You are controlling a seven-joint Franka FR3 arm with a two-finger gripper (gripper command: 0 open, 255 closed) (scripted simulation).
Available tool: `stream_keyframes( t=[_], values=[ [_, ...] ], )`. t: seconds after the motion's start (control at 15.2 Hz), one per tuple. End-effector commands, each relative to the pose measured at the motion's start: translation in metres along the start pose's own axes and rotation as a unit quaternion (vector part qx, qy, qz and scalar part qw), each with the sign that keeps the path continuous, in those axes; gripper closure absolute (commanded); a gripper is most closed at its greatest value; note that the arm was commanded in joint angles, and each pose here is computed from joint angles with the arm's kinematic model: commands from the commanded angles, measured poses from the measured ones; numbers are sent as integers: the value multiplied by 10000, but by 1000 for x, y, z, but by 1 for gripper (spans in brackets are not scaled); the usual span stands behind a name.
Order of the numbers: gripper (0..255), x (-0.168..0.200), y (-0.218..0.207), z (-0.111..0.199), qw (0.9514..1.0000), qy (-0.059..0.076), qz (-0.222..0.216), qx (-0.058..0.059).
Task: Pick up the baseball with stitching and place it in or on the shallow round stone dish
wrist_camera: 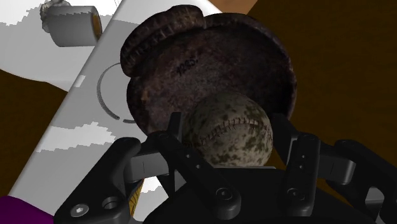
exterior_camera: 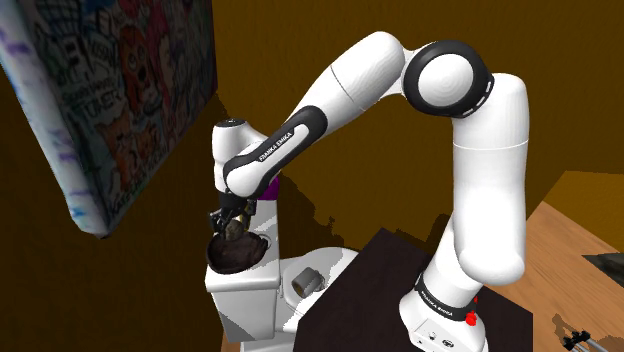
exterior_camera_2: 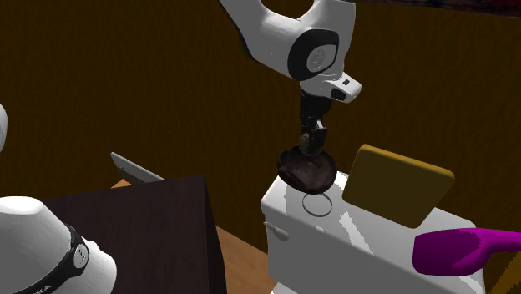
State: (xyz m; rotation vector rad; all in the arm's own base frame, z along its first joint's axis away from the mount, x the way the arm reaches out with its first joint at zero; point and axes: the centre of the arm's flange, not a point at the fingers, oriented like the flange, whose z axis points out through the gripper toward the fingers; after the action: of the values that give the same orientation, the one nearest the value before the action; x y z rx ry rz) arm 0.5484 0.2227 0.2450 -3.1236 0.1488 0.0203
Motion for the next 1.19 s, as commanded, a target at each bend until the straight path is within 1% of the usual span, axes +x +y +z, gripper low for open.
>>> stream_keyframes(
  t=[0.0,0.33,0.59,1.12],
  values=[
    [0,0,0,0,10000,1,0,1],
    [0,0,0,0,10000,1,0,1],
    [0,0,0,-50,10000,1,0,1],
    [0,0,0,-50,10000,1,0,1]
  ],
)
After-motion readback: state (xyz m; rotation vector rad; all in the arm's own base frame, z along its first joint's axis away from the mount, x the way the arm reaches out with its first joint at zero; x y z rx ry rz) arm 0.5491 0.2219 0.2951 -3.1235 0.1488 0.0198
